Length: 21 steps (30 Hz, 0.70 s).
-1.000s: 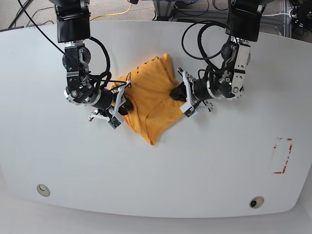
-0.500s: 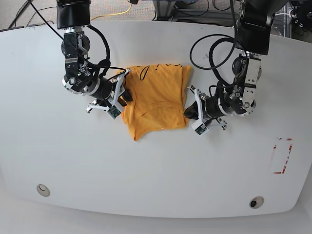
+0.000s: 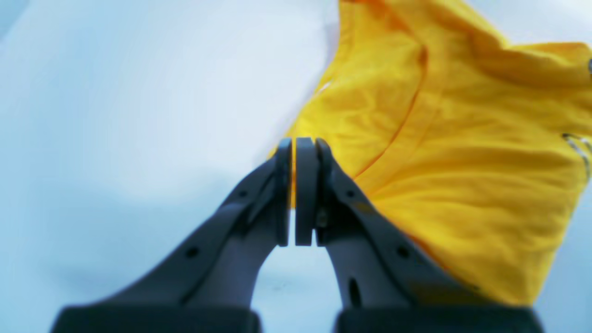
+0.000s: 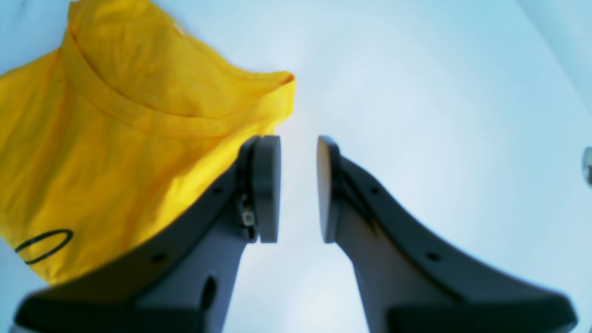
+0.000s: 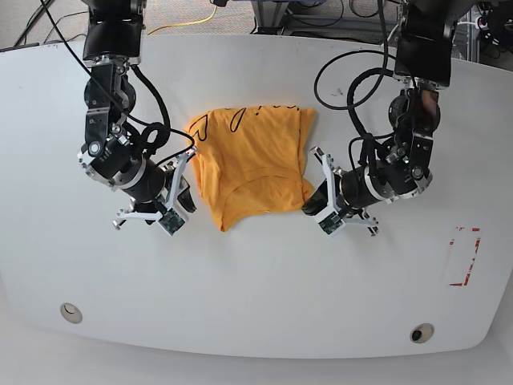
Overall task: Layout the t-shirt on the table in an organized manner, then fold the t-shirt properly
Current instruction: 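Pull the shirt's sides apart with both grippers to flatten it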
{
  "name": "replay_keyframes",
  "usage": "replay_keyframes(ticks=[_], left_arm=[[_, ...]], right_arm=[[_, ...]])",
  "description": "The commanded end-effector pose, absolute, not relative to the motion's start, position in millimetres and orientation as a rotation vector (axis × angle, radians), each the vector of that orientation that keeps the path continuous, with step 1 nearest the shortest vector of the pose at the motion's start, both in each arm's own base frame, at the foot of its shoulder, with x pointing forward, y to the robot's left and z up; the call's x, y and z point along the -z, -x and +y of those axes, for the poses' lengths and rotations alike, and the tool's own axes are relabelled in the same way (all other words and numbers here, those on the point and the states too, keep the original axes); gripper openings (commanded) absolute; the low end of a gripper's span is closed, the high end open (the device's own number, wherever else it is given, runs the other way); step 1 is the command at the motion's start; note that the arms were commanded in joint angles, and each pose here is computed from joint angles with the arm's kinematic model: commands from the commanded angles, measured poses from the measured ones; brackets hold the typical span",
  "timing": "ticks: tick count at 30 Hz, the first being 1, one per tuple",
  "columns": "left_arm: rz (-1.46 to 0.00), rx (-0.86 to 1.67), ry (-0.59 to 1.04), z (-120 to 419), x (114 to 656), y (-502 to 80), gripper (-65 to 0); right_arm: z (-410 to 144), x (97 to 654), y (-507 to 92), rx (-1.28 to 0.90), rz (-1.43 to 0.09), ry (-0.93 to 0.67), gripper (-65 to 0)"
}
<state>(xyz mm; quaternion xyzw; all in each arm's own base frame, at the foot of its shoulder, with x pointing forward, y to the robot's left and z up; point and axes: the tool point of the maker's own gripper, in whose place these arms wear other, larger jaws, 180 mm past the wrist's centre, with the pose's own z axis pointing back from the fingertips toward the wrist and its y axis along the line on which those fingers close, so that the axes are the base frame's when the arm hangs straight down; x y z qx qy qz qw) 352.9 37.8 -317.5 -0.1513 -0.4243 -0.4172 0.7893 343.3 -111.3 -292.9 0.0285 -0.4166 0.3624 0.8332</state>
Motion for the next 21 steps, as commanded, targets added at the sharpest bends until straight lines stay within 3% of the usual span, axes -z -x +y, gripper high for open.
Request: replay_keyframes(ticks=[1,21], left_arm=[[-0.954,0.907,0.343,29.0,304.0,-354.5,-65.0],[-0.785,0.824,0.508,-2.1,373.0,-311.3,-65.0]], right_arm=[[-100.8,278.2,-346.3,-0.770,-0.936,-0.075,-52.6],[-92.2,338.0,-296.4,-0.619,-0.812,-0.217,-52.6]])
